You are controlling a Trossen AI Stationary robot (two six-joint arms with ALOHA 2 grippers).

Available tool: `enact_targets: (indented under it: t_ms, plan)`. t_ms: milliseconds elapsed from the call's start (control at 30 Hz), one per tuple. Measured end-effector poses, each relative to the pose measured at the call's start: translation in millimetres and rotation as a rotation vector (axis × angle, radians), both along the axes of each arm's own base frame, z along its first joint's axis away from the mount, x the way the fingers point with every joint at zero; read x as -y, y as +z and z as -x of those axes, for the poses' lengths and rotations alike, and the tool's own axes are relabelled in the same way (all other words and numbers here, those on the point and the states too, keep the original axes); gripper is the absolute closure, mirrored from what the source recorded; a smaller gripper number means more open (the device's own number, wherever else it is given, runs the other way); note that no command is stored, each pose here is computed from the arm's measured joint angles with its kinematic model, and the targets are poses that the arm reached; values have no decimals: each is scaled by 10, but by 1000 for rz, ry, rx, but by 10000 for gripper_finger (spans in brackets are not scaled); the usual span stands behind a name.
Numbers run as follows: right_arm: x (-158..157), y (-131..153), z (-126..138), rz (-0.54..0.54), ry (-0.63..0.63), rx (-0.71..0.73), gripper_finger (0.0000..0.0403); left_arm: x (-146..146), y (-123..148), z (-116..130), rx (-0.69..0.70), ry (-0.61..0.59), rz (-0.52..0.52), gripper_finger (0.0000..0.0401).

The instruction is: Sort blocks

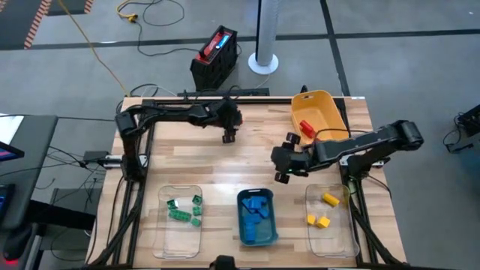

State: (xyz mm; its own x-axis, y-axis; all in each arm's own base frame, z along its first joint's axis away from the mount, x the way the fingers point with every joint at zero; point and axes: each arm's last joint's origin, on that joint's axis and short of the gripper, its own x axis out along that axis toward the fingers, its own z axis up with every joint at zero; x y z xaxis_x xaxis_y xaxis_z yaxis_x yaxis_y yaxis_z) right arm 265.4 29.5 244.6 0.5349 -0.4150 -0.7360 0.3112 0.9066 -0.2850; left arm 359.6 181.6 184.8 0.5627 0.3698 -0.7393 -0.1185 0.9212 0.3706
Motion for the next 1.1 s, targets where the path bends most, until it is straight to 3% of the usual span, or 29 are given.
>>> enact_targets:
  t_ms: [300, 433, 567, 733, 800, 933, 1100]
  plan:
    - [-4, 66, 179, 20, 63, 63, 187, -281, -167, -32, -83, 126, 87, 162]
    - [-21, 83, 174, 27, 81, 76, 187, -308, -237, -8, -113, 139, 110, 180]
    - [-25, 106, 147, 24, 84, 112, 187, -270, -293, -26, -160, 73, 91, 236]
    - [-26, 120, 131, 14, 75, 139, 187, -196, -361, -61, -200, 28, 86, 342]
    - [-4, 119, 129, 8, 57, 143, 187, -188, -343, -77, -187, 27, 81, 373]
    - [33, 139, 117, -3, 30, 157, 187, -150, -249, -71, -171, 31, 80, 372]
    - [128, 173, 91, -61, -75, 220, 187, -60, 147, -82, -48, 7, 10, 366]
